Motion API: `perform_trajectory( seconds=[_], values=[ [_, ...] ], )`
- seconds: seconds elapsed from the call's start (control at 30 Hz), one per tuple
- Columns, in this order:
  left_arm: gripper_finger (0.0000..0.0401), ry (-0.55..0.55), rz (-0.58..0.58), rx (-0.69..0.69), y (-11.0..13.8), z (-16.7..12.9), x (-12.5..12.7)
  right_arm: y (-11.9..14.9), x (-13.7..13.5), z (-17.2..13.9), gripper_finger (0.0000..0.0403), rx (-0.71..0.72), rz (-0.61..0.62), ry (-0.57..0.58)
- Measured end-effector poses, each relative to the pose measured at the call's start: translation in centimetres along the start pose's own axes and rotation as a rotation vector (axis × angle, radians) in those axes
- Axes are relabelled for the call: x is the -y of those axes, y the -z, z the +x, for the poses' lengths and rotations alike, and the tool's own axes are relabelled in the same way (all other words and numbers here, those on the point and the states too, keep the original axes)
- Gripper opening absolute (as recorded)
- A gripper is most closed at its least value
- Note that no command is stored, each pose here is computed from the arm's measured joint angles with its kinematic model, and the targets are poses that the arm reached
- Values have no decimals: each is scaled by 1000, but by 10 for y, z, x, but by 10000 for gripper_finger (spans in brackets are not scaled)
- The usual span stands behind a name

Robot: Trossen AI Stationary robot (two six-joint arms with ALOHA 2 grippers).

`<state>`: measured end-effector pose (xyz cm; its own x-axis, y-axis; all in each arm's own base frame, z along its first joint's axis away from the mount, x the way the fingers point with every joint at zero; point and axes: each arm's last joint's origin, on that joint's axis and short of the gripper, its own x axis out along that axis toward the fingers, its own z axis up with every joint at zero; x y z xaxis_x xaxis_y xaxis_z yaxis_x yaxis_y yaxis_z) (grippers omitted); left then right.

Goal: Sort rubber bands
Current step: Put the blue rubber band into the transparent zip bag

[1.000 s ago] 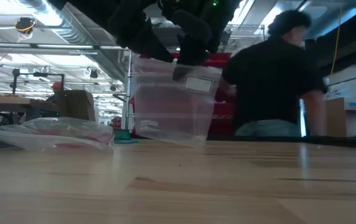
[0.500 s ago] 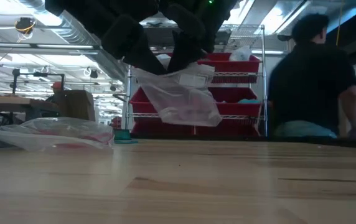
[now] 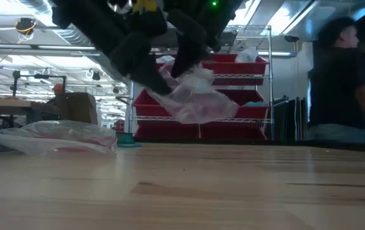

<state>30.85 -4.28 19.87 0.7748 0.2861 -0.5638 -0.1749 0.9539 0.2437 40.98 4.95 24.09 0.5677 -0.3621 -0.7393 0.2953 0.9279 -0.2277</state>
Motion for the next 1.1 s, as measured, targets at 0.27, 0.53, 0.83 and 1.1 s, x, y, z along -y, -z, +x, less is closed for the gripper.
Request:
perform_trajectory(
  seconds=[0.27,0.53,0.83,1.1],
  values=[
    [1,33,-7,-29,4,2,4,0,1,0,0,11,-1,50],
    [1,55,1,-15,2,-3,8,1,2,0,0,2,-4,47],
    [1,88,-81,64,-13,-35,3,0,2,0,0,-2,-31,29],
    [1,104,-77,159,-31,-71,-9,0,1,0,0,-2,-38,21]
  ],
)
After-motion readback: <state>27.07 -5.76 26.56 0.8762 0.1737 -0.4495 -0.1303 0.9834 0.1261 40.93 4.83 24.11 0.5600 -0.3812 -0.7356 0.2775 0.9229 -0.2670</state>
